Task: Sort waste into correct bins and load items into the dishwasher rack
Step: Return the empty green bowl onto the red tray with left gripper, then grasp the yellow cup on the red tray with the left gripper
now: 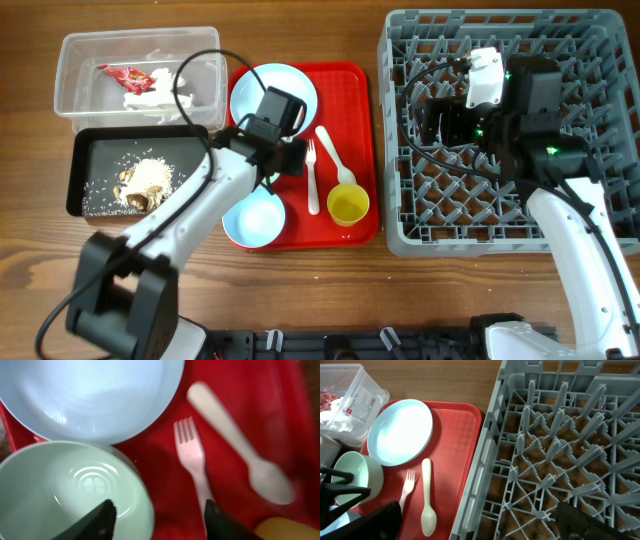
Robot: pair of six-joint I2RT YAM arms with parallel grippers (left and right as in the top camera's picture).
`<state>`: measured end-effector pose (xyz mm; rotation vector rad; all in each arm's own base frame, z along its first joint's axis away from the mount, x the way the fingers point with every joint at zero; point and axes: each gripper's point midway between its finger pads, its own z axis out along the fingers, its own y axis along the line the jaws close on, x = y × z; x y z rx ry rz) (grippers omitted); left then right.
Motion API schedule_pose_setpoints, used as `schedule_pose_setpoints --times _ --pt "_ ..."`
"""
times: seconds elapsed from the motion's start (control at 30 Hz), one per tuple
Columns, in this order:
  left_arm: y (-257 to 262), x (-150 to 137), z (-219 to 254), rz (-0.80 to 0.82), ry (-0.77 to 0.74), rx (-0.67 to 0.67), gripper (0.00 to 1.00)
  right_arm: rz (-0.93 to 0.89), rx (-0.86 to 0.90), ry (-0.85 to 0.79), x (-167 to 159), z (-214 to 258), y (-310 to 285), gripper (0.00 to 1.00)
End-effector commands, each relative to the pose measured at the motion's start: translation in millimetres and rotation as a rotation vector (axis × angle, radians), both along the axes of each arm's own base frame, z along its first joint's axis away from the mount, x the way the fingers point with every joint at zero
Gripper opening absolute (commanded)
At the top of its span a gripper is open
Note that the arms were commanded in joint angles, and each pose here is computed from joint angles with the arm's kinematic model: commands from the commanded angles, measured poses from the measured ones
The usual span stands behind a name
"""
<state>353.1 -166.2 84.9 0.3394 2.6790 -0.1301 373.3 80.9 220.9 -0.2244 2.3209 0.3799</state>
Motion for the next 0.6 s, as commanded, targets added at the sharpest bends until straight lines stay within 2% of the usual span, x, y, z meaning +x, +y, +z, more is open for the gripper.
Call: schedule_pose_setpoints --times 0.0,0.13,0.2,0.33,0.47,0.5,0.57 --pt "-20 -5 40 -0.059 -0.036 -0.133 0.64 0.003 0.023 -0.009 4 6 3 1.00" --pt "-41 -30 38 -0.136 0.082 -0.251 0.66 -0.045 0.071 0.016 4 6 3 1.00" --pt "-55 -49 39 -0.176 0.167 -0.338 0.63 -0.066 0.092 0.026 4 6 3 1.00" --pt "-73 -73 31 -0.193 0.270 -0.367 0.65 -0.066 0.092 0.027 4 6 3 1.00" --pt "-81 -90 8 -0.183 0.370 -0.325 0.65 -0.066 0.092 0.027 4 6 3 1.00" --pt "-81 -91 0 -0.162 0.394 -0.318 0.60 -0.066 0.092 0.027 4 6 3 1.00" --pt "-80 -92 -14 -0.123 0.439 -0.305 0.39 -0.067 0.093 0.028 4 6 3 1.00"
